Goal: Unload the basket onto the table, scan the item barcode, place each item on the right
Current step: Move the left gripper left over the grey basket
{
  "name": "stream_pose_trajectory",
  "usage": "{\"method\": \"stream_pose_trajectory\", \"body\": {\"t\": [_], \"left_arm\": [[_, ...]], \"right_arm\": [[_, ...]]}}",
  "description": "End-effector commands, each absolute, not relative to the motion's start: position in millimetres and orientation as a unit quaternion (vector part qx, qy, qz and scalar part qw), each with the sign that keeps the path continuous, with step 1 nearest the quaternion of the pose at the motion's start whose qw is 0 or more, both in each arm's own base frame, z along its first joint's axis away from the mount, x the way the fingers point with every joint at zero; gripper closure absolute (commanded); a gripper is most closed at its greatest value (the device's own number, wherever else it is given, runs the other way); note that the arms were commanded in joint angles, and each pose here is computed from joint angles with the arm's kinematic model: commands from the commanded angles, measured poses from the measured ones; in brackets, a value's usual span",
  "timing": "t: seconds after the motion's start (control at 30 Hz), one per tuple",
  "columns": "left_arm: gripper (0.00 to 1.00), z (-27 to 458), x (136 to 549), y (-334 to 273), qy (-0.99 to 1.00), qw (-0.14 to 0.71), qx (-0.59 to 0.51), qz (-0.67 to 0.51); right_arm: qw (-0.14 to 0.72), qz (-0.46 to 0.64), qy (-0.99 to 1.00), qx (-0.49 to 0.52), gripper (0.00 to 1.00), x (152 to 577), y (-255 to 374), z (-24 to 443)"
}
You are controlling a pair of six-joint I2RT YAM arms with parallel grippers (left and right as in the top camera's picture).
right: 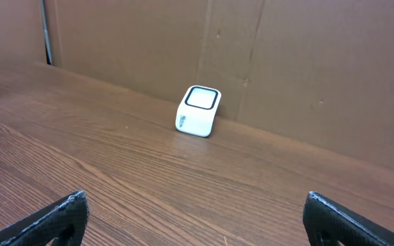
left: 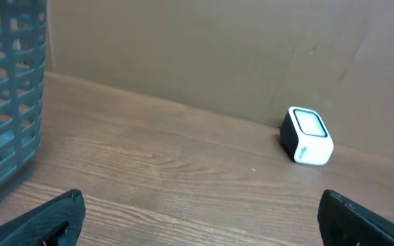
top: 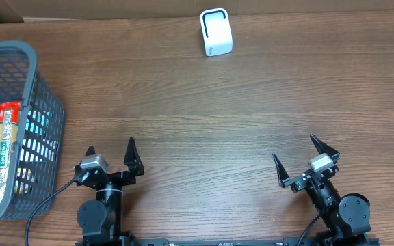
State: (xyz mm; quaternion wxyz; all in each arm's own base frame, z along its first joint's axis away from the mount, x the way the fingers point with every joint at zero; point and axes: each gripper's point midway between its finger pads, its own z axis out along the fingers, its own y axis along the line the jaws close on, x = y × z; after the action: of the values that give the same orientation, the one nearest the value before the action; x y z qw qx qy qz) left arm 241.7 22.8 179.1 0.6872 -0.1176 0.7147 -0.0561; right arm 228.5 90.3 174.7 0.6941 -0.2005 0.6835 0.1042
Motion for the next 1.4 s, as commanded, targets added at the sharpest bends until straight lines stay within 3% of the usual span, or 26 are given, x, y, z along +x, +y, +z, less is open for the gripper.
{"method": "stream_pose_trajectory", "body": {"t": [0.0,0.5,0.73,1.13,1.37], "left_arm": [[0.00,203.1,236.9,14.0,0.706,0.703,-0.068,-0.042],[0.00,251.5,236.9,-13.8,0.710,0.700,0.011,-0.078],[0.00,303.0,251.6,-28.9,0.727,0.676,0.049,-0.110],[0.00,375.6,257.8,-37.7,0.837,0.526,0.103,-0.112],[0.00,391.8,266.1,-38.0,0.877,0.453,0.098,-0.128]], "right_arm": [[0.696,0.106,0.682,-0.198,0.00,228.4,90.6,173.4],[0.696,0.106,0.682,-0.198,0.00,228.4,90.6,173.4],[0.696,0.106,0.682,-0.198,0.00,228.3,90.6,173.4],[0.696,0.106,0.682,-0.198,0.00,228.4,90.6,173.4],[0.696,0.106,0.682,-0.198,0.00,228.4,90.6,173.4]]}}
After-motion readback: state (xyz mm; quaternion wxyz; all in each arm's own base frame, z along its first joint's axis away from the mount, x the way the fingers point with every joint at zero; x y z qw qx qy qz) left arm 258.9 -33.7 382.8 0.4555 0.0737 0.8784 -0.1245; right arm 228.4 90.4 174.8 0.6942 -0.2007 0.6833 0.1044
